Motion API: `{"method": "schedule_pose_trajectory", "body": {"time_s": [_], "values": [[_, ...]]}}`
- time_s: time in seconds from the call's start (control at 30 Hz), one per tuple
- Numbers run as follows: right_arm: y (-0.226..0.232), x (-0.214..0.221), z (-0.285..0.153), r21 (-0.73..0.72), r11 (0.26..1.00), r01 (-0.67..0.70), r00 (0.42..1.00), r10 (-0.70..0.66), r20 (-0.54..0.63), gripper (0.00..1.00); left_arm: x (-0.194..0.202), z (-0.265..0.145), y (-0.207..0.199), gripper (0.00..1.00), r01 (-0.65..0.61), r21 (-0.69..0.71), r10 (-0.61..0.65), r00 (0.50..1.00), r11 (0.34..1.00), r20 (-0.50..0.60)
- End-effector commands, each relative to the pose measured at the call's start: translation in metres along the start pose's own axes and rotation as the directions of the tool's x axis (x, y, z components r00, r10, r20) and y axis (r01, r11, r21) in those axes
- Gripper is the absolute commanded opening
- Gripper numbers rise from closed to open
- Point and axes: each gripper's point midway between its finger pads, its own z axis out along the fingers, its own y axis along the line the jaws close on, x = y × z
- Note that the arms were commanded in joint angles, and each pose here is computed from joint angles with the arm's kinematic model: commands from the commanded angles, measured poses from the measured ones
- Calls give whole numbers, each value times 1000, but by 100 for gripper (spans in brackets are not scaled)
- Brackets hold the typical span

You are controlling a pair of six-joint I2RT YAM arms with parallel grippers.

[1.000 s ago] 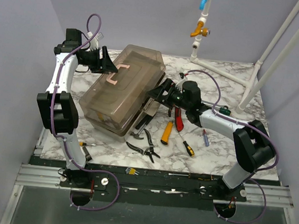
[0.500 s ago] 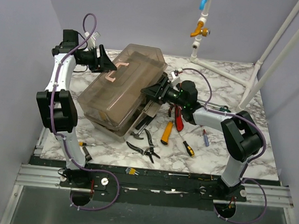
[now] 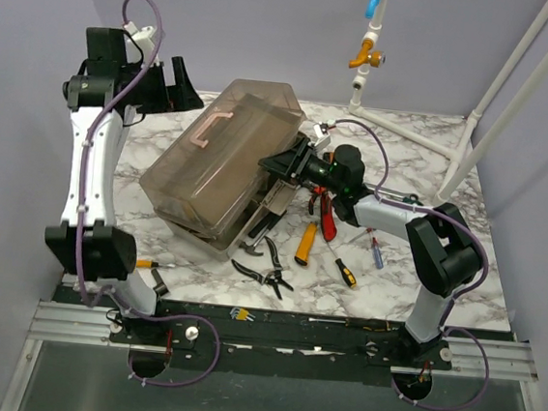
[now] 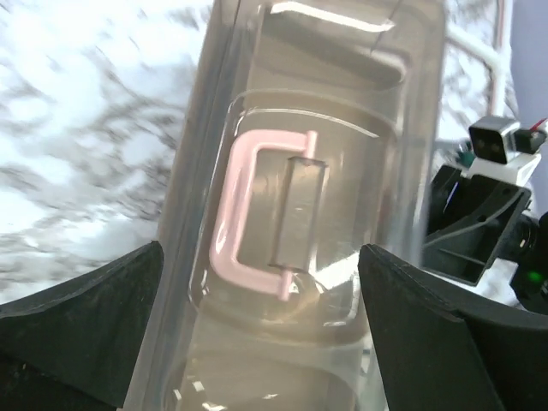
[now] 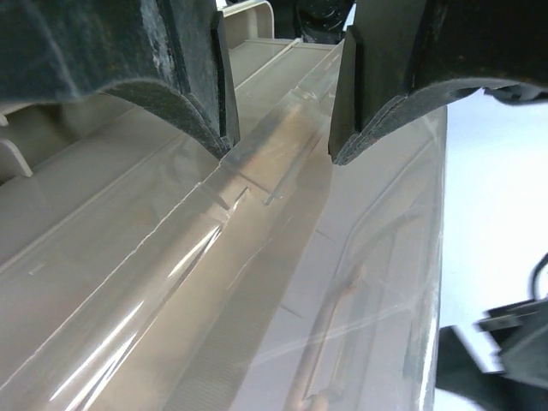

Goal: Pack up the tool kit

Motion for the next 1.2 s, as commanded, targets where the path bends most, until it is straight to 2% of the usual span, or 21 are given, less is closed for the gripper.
{"method": "schedule_pose_trajectory", "body": {"time_s": [0.0,0.13,0.33,0.5,0.77,0.9,1.1,1.17], "values": [[59,-14,2,-176,978,111,994,-111,9,52,-20,-67,-36,99,-175,-234,216,962,957,167],[67,-20,6,-191,972,135,991,-135,17,51,4,-73,-68,98,-345,-326,408,901,880,146],[75,-22,12,-212,966,149,989,-148,16,50,42,-76,-84,99,-435,-422,528,840,795,128],[76,-20,20,-216,966,141,990,-142,9,50,71,-60,-87,98,-531,-465,629,773,708,75],[74,-20,29,-216,968,129,991,-132,-1,50,92,-45,-84,99,-645,-564,738,669,516,-90],[73,-22,34,-210,970,124,992,-129,-8,50,95,-47,-98,99,-655,-568,763,642,498,-72],[75,-26,40,-212,969,125,991,-130,-11,50,106,-37,-91,98,-693,-617,790,586,373,-180],[77,-27,41,-216,969,123,992,-128,-11,50,111,-31,-87,98,-704,-616,789,578,355,-207]]}}
